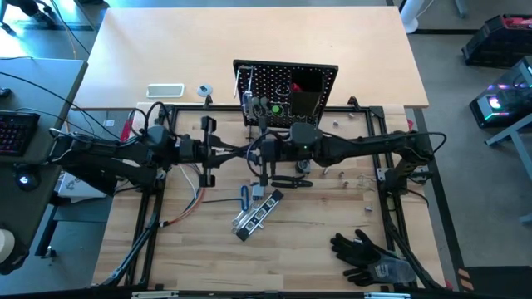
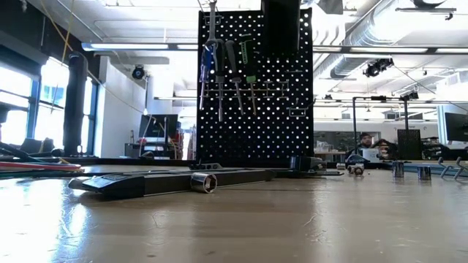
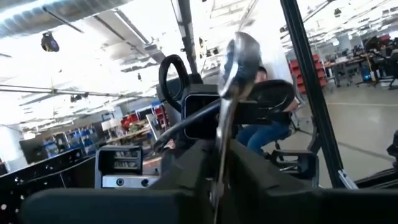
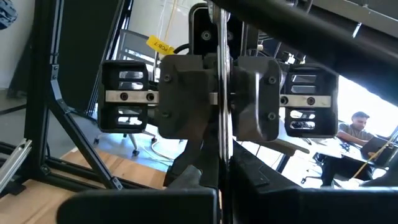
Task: Hang tools onto peg board
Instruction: Hang the wrench on the peg board
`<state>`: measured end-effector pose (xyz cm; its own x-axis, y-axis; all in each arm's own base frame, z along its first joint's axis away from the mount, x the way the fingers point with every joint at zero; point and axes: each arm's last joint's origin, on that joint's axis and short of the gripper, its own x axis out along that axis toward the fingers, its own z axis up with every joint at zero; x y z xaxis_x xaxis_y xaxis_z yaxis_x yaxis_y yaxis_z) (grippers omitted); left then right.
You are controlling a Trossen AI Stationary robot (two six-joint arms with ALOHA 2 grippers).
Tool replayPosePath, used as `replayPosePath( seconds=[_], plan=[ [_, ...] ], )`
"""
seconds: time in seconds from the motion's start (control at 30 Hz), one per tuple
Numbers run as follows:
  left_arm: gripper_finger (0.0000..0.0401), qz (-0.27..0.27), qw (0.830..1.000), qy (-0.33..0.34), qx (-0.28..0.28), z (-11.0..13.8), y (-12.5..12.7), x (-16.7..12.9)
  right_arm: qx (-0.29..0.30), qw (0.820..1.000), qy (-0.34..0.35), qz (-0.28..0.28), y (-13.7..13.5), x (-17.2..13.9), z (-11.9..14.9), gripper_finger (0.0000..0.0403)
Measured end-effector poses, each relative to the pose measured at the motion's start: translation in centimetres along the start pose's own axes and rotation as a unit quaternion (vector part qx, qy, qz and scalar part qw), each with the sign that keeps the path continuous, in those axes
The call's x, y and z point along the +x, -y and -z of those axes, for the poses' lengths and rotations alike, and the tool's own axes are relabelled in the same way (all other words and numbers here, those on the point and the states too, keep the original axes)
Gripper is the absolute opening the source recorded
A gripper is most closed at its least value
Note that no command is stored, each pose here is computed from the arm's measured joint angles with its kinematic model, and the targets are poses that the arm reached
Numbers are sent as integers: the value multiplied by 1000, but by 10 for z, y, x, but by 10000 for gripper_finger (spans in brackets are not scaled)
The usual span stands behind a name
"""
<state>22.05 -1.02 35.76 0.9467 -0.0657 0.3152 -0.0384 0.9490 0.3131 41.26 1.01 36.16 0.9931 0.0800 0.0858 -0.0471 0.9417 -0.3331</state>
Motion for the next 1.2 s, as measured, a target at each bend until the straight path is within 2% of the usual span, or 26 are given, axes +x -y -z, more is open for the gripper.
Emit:
replayPosePath(
  seconds=[0.1, 0.3, 0.53, 0.77, 1.0, 1.2],
  plan=[
    [11, 7, 1000, 1, 6, 1, 1, 1, -1, 1000, 1, 0, -1, 0, 0, 1],
    [7, 12, 1000, -6, 11, 3, 2, 2, -2, 1000, -7, -3, -2, 0, 1, 15],
    [4, 2, 998, -65, 23, 4, -7, -4, -3, 996, -84, 33, -4, -1, 12, 108],
    [4, -15, 985, -170, 10, 2, -30, -8, -10, 989, -137, 63, -5, -4, 18, 180],
    [4, -46, 967, -249, 7, -17, -56, -14, -3, 976, -213, 42, -13, -14, 23, 188],
    [4, -74, 955, -286, 19, -25, -76, -19, -21, 960, -274, 51, -24, -29, 17, 188]
  ],
)
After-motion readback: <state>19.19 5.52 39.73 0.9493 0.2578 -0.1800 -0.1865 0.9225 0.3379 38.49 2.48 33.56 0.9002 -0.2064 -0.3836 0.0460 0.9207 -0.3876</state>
